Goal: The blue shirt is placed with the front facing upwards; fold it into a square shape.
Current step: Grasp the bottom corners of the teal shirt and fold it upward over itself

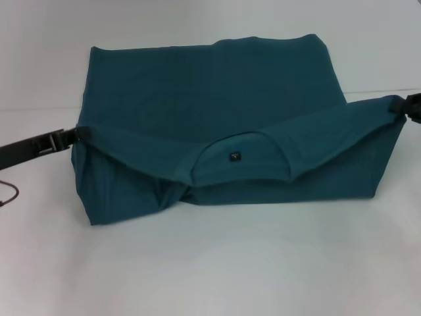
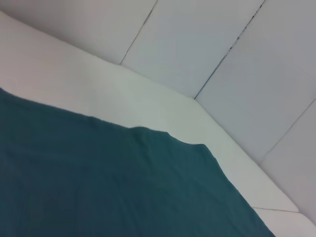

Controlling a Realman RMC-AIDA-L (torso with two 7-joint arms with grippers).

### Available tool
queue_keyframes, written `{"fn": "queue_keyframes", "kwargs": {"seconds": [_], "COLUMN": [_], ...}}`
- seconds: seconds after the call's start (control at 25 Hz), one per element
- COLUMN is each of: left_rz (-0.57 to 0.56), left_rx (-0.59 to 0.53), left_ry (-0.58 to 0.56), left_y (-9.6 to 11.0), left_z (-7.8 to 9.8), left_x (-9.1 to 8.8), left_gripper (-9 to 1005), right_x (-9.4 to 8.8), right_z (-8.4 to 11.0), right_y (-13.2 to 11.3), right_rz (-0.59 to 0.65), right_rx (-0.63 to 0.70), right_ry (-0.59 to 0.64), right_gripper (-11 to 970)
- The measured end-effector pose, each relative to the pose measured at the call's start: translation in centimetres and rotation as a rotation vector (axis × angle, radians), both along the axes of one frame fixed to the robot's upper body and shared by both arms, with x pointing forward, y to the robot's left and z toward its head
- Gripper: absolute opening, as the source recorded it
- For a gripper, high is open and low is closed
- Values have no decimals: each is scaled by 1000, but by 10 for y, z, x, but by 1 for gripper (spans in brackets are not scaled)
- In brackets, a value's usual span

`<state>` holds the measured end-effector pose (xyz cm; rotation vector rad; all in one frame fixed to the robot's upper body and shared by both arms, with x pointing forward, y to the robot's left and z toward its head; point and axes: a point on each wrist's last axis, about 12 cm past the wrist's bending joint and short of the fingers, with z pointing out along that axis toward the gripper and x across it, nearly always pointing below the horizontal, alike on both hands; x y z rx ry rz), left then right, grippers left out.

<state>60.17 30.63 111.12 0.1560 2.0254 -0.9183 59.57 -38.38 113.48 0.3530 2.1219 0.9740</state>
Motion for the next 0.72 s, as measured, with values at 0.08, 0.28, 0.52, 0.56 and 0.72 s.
{"fn": "queue_keyframes", "kwargs": {"seconds": [0.08,0.28,0.52,0.56,0.72], "left_rz": [3,15,-4,-3,-6], "left_rx": [18,83,165,172,217], "left_ry": [-16,-46,-65,-68,-92], "left_y": [-1,2,5,5,2], "left_z": [3,12,23,24,28], "left_x": [5,19,37,38,46], "left_gripper": [30,29,29,29,30], "right_x": [2,10,17,18,20], "right_z": [-1,-2,4,5,6], "right_y": [2,10,13,14,12], "right_rz": [0,10,28,28,11], "right_rx": [-1,-20,-34,-37,-48], "right_ry": [-1,4,-2,-3,-9], "right_gripper": [27,27,27,27,27]}}
